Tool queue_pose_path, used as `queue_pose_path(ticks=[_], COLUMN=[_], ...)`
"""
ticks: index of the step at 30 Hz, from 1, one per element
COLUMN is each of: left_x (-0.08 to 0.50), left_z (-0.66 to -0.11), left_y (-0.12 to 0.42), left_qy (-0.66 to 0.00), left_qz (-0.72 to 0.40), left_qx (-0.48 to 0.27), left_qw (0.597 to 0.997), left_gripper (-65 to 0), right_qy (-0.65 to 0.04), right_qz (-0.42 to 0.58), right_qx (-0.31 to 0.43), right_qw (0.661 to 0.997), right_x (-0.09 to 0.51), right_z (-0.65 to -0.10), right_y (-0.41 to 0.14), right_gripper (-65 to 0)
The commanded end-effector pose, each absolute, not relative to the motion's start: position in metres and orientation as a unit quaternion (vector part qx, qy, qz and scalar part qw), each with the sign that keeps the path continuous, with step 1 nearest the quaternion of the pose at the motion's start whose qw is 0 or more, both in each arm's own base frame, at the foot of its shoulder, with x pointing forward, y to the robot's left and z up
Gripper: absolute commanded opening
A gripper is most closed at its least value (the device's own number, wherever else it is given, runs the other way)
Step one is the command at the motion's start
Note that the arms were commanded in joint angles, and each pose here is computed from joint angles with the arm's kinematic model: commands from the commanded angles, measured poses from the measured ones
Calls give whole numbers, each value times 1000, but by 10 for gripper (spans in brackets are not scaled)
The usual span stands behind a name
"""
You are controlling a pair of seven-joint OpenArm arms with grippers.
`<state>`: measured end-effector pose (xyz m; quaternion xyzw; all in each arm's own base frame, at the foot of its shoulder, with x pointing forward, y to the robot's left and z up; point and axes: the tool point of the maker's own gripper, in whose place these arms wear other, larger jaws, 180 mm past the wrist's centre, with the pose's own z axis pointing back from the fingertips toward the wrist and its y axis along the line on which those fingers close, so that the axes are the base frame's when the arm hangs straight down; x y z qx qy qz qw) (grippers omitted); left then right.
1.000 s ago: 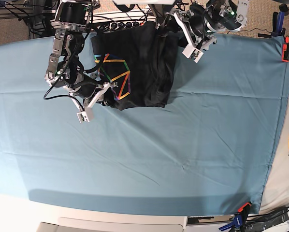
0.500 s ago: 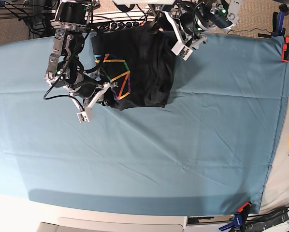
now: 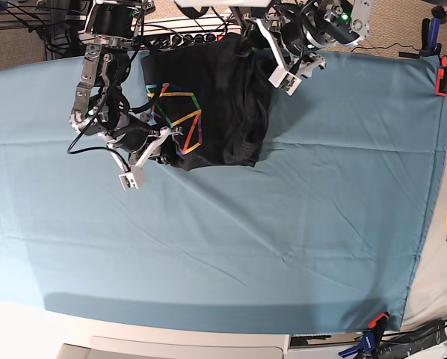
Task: Fold the T-shirt properly
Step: 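Move the left gripper to the shirt's edge opposite the right gripper and grasp it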
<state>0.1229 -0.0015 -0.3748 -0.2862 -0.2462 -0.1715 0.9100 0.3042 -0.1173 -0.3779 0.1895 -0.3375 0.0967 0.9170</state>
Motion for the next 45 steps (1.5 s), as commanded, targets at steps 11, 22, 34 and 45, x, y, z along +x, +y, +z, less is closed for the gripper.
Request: queue_pose_path(ticks=[11,22,34,45], left_x=[128,125,111,119], left_z=[-374,-382,-379,-378], left_y=[-9,-10,-33,-35], left_qy=[-256,-242,-227,-241], left_qz=[-157,-149,-177,-197], left_qx=[-304,-311,-333,-319], left_qw=[904,907,898,895], left_gripper=[-236,-244,-378,-650], right_qy=[-363,-364,-364,-363], right_qz=[101,101,101,101], right_qx=[189,189,189,189], right_qw=[907,906,907,907], right_x=[315,315,315,315], right_z=[-364,-364,-364,-364], right_y=[-118,-118,-118,-118], right_gripper=[-650,-650,-650,-650])
